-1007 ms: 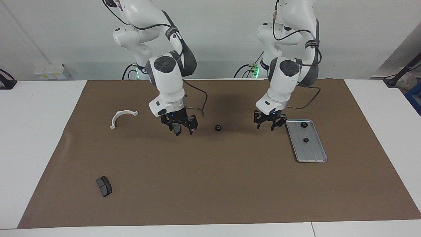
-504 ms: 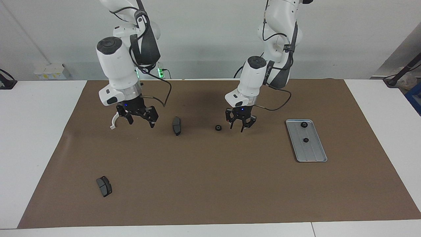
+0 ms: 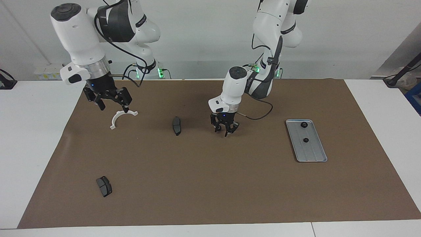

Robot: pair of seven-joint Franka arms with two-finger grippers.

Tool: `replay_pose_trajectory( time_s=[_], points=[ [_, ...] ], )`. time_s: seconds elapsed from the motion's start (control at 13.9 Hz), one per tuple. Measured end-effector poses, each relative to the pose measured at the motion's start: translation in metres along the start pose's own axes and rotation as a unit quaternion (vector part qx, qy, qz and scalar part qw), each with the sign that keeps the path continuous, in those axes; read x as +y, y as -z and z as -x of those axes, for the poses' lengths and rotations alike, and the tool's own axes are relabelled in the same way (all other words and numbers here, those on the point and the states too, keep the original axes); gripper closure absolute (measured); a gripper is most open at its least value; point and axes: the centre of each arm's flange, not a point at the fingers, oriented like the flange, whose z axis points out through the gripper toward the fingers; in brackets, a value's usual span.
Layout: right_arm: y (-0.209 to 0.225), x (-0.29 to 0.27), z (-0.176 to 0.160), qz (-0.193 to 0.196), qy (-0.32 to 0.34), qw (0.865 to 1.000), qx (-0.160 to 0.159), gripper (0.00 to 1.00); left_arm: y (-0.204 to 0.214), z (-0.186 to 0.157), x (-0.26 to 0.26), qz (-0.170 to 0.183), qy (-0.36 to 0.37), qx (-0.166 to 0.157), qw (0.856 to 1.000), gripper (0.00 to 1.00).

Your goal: Pick bearing gear from pile to tray

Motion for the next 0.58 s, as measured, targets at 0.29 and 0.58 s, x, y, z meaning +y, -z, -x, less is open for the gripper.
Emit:
replay_pose_trajectory(
  time_s=[0.29,0.58],
  points=[
    [0.013,0.017,0.003,0.008,0.020,0.999,-0.035,0.00,-0.002,0.004,0.016,0.002,-0.013,-0.008,1.000,0.40],
    [0.005,0.024,0.013,0.013,0.041,0.996,-0.078,0.00,-0.007,0.010,0.016,0.001,-0.015,-0.022,1.000,0.40]
  ],
)
